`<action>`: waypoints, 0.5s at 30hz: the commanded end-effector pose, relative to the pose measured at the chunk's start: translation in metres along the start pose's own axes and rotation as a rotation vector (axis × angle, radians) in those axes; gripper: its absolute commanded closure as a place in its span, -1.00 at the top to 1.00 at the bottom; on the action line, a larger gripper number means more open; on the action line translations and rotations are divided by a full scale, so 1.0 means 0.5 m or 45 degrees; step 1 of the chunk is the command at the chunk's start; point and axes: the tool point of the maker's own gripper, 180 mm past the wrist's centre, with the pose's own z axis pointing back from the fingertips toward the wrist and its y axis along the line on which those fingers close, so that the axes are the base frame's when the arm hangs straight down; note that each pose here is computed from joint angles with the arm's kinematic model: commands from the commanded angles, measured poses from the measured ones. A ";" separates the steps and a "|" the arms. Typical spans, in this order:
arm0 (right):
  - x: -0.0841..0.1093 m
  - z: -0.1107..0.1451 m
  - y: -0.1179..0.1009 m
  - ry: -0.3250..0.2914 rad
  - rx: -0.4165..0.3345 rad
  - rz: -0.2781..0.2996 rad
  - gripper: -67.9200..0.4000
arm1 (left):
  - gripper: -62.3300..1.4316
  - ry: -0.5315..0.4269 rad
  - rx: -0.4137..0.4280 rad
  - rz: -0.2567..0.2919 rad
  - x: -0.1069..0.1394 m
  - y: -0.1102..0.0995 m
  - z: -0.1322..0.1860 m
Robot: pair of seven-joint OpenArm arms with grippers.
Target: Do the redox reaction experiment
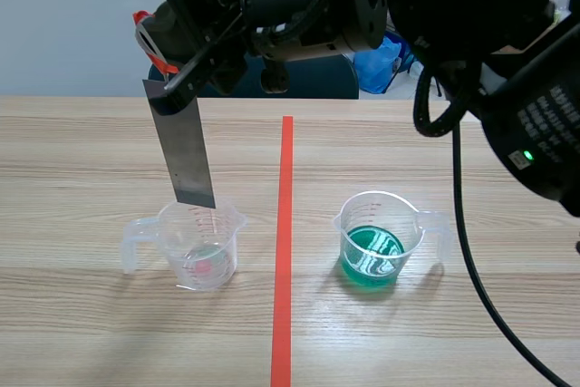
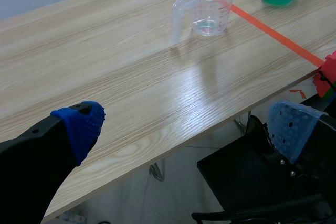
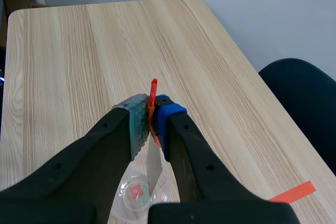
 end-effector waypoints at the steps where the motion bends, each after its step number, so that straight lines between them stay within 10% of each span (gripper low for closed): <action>1: 0.025 0.005 -0.006 -0.044 -0.005 0.029 -0.97 | 1.00 -0.037 0.006 0.001 0.011 0.000 -0.003; 15: -0.021 -0.017 -0.017 -0.050 0.011 -0.062 -0.97 | 1.00 -0.037 0.006 0.001 0.011 0.000 -0.003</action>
